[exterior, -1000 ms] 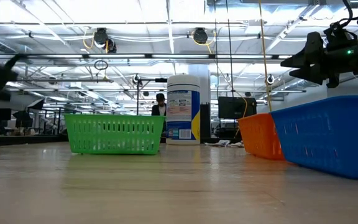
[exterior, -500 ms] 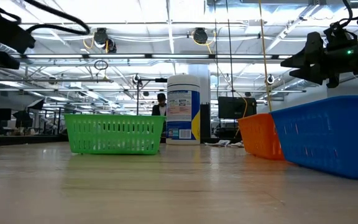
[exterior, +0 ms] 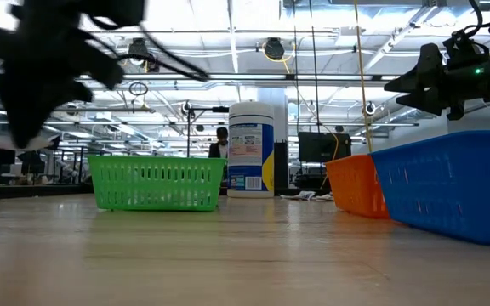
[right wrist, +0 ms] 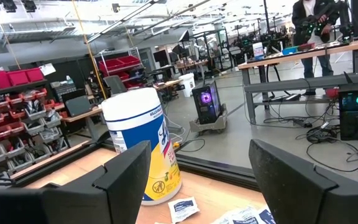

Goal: Pick & Place First Aid Supplies
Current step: Put the green bandage into the green bin

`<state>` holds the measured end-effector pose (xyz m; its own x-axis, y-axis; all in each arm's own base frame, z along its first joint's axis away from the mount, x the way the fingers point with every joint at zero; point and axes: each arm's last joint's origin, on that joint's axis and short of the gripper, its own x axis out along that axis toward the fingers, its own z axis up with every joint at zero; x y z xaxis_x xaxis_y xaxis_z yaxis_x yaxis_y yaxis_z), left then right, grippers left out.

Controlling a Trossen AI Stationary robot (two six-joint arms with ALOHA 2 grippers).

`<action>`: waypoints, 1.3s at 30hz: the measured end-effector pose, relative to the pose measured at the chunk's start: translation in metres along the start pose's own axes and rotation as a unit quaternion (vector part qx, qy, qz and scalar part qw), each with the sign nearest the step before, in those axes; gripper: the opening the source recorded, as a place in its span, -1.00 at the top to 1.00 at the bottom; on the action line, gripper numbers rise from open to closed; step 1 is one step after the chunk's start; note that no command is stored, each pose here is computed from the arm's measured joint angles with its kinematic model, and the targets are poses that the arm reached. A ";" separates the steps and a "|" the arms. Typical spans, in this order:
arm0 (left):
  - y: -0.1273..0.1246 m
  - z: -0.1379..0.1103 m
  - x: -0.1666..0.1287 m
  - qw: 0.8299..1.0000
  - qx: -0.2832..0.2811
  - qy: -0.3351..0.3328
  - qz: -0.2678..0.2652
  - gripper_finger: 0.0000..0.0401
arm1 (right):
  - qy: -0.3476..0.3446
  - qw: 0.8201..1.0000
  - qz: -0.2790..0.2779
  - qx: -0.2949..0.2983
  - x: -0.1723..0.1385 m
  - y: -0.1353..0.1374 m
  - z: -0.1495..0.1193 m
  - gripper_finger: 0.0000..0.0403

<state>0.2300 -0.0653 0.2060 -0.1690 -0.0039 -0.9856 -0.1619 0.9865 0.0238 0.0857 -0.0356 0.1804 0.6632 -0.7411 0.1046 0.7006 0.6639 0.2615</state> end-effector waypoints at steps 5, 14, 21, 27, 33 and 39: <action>0.002 0.038 -0.022 1.000 -0.007 -0.026 -0.015 1.00 | 0.000 1.000 0.000 0.000 0.000 0.000 0.000 -0.33; 0.014 0.093 -0.059 0.999 -0.021 -0.047 -0.018 1.00 | 0.000 1.000 0.000 0.000 0.000 0.000 0.000 -0.33; 0.018 0.123 -0.055 0.998 -0.034 -0.046 -0.015 1.00 | 0.000 1.000 0.000 0.000 0.000 0.000 0.000 -0.33; 0.016 0.144 -0.027 0.999 -0.041 -0.031 0.001 1.00 | 0.000 1.000 0.000 0.000 0.000 0.000 0.000 -0.33; 0.017 0.153 -0.013 0.998 -0.054 -0.027 0.018 0.97 | 0.000 1.000 0.000 0.000 0.000 0.000 0.000 -0.33; 0.018 0.152 -0.014 0.998 -0.057 -0.021 0.012 0.75 | 0.000 1.000 0.000 0.000 0.000 0.000 0.000 -0.33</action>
<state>0.3773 -0.0228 0.1950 -0.1328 0.0286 -0.9907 -0.2677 0.9614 0.0637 0.0857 -0.0356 0.1804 0.6632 -0.7412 0.1041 0.7009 0.6637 0.2612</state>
